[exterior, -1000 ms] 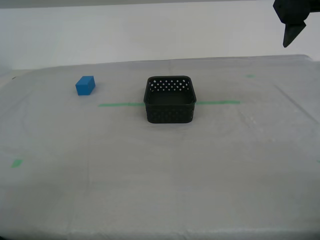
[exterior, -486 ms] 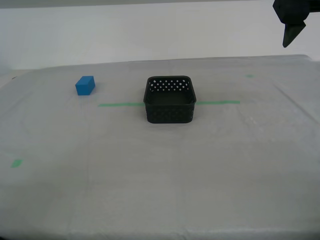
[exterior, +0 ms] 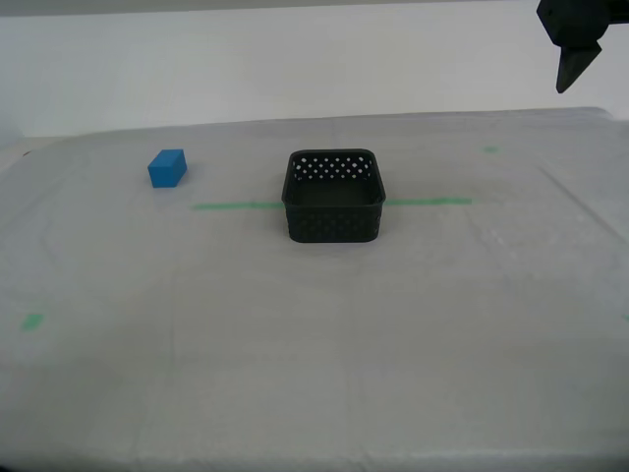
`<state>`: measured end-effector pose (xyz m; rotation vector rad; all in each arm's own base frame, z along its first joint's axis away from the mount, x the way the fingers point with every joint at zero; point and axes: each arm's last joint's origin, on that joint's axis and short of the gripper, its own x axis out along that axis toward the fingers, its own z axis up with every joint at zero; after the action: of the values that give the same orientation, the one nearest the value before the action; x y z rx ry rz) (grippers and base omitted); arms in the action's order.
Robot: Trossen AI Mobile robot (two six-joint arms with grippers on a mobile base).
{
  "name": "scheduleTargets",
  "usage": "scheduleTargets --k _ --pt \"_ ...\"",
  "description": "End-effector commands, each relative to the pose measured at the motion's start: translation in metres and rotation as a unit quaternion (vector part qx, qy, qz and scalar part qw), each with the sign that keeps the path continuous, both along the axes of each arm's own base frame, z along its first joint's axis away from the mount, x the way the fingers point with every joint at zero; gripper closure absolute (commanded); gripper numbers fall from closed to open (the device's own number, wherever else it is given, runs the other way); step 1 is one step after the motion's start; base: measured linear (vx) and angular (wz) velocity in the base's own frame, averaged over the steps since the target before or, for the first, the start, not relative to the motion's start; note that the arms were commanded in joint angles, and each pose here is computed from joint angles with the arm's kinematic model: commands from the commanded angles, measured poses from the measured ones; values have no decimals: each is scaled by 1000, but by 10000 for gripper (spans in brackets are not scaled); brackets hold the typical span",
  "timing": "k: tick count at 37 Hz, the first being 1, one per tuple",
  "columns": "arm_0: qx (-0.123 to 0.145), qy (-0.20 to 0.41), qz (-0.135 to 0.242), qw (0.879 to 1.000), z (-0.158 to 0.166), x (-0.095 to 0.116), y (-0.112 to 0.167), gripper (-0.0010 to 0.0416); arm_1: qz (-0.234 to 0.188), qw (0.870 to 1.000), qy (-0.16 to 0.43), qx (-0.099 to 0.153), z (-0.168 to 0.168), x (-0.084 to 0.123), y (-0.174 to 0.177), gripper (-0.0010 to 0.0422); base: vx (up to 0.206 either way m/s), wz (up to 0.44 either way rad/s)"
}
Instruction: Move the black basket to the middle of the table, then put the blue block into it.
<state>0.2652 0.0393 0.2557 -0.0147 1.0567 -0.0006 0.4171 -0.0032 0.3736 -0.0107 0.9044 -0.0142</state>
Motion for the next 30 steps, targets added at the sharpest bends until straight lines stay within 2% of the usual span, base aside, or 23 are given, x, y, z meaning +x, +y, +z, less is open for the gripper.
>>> scheduleTargets --k 1,13,30 --pt "-1 -1 -1 1000 0 0 0 7 1 1000 -1 -2 -7 3 0 11 0 0" --pt "-1 -1 -1 1000 0 0 0 7 -2 1000 7 -12 -29 10 0 11 0 0" --pt "-1 -1 -1 1000 0 0 0 7 -18 995 95 -33 -109 47 -3 11 0 0"
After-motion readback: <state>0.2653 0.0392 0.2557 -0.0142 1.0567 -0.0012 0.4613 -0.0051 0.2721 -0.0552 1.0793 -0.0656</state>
